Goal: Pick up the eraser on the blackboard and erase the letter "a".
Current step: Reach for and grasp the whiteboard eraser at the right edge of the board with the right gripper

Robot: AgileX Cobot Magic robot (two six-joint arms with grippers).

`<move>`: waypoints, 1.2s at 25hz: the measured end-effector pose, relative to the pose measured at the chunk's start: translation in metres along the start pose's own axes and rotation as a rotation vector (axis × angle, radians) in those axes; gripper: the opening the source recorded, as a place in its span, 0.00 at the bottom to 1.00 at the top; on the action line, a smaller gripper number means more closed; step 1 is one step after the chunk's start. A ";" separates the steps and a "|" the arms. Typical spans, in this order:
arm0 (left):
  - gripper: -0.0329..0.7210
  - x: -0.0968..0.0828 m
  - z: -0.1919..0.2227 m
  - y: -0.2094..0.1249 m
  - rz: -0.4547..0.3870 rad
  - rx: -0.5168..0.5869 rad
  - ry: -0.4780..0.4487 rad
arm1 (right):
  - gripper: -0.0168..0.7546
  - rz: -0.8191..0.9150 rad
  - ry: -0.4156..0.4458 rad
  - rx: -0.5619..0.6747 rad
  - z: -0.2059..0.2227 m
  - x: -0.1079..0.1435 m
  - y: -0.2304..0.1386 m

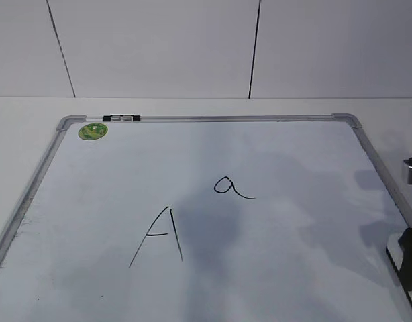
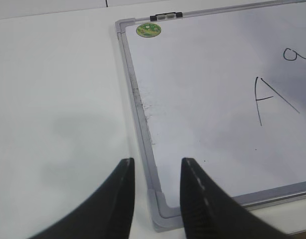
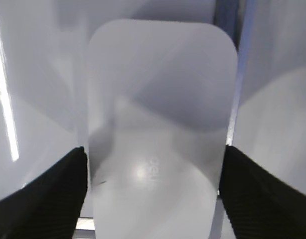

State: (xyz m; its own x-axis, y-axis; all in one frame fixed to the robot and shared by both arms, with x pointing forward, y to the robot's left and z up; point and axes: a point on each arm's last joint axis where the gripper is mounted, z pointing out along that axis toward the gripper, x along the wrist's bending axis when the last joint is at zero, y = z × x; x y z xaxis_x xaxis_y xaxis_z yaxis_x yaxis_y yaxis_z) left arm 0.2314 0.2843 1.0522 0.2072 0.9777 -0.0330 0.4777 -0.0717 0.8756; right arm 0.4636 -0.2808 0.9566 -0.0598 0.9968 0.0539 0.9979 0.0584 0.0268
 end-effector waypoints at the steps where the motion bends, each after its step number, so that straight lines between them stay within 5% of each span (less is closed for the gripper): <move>1: 0.35 0.000 0.000 0.000 0.000 0.000 0.000 | 0.86 0.000 0.000 0.000 0.000 0.000 0.000; 30: 0.35 0.000 0.000 0.000 0.000 0.000 0.000 | 0.82 -0.017 -0.003 -0.014 0.003 0.000 0.005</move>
State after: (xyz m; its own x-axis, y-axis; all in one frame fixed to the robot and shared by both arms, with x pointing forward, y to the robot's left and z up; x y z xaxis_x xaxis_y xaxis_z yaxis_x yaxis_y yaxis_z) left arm 0.2314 0.2843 1.0522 0.2072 0.9777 -0.0330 0.4777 -0.0717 0.8756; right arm 0.4683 -0.2808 0.9535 -0.0765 0.9958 0.0504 0.9964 0.0744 0.0417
